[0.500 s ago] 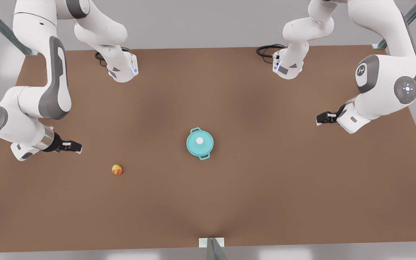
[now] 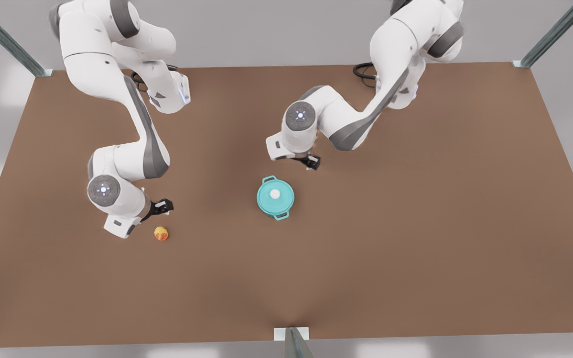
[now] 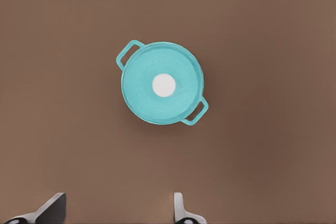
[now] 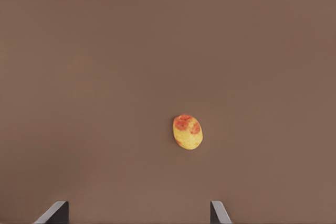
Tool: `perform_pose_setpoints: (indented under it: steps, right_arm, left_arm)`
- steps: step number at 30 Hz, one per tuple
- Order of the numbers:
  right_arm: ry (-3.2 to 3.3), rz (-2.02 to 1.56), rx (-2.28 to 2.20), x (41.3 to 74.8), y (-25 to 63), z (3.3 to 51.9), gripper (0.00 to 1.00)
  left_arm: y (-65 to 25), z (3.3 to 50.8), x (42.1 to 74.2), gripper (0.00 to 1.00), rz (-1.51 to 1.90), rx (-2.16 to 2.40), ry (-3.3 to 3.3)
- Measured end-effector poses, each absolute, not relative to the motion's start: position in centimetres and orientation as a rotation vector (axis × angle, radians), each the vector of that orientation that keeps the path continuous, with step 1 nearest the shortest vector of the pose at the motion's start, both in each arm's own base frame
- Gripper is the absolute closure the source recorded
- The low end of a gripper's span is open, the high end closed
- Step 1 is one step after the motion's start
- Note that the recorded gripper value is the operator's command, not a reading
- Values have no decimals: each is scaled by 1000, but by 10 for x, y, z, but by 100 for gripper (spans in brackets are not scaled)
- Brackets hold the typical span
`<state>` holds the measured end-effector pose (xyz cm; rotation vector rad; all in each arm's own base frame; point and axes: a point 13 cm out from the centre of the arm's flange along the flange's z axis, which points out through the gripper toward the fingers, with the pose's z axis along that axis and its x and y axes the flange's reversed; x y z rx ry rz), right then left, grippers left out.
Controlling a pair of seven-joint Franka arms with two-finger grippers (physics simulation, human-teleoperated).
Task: Open the pot lid and put the potato into the pot
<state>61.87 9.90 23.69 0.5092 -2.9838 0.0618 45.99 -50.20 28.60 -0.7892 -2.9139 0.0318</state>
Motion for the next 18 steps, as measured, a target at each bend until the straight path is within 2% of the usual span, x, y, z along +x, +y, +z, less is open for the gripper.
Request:
perform_pose_setpoints:
  steps: [4,9,12,18]
  right_arm:
    - [-3008,56,556,626,92,195,0]
    - [-3067,47,560,649,64,163,0]
    - [-3081,42,587,655,60,148,0]
    - [-3079,34,650,653,63,115,0]
  left_arm:
    - [-555,229,489,0,40,-614,-3046]
    - [-540,158,536,0,-29,-335,-3158]
    - [-536,128,539,0,-42,-236,-3184]
    - [-545,114,534,0,-4,-83,-3220]
